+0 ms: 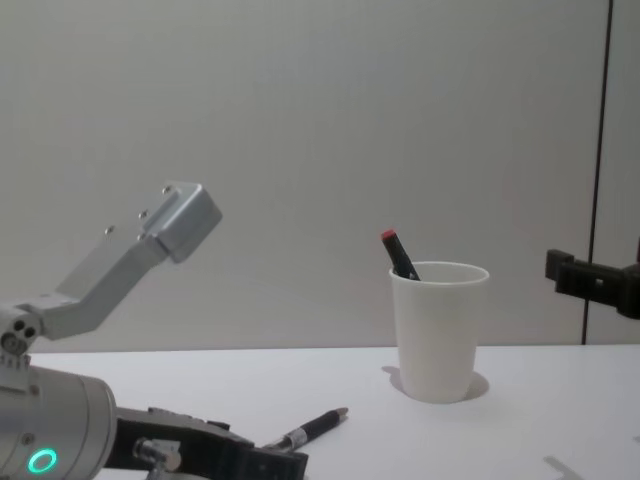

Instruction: Place the pen into the pen holder.

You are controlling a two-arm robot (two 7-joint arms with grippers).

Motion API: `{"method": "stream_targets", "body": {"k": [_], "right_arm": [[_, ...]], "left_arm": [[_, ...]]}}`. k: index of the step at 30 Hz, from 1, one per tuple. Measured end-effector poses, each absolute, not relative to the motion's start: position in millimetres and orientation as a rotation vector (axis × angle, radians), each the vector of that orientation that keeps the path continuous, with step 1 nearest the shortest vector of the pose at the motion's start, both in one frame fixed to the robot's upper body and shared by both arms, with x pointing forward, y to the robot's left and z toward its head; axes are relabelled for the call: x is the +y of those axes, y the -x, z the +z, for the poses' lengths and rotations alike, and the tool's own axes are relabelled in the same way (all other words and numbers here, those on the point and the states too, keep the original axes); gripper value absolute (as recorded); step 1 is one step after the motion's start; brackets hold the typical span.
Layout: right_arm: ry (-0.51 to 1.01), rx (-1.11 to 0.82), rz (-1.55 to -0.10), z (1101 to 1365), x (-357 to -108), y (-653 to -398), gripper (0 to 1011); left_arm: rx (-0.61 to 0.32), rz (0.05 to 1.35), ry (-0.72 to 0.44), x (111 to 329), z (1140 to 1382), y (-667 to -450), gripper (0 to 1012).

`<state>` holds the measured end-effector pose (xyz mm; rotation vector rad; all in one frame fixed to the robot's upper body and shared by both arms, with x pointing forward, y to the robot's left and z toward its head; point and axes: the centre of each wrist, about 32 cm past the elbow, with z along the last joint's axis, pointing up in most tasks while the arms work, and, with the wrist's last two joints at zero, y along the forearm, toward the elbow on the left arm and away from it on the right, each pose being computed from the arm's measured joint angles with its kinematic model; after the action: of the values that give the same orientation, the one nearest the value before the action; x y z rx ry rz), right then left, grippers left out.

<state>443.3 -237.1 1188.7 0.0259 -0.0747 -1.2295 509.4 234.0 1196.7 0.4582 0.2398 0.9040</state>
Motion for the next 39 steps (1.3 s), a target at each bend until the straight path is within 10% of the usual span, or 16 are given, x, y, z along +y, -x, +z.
{"method": "stream_targets", "body": {"k": [15, 39], "right_arm": [[-0.026, -0.075, -1.230, 1188.7, -237.1, -443.3, 1001], [-0.026, -0.075, -1.230, 1188.7, -237.1, -443.3, 1001]], "left_arm": [[0.243, 0.902, -0.460, 233.8, 1196.6, -509.3, 641], [0.243, 0.891, -0.457, 234.2, 1196.4, -509.0, 481]]}}
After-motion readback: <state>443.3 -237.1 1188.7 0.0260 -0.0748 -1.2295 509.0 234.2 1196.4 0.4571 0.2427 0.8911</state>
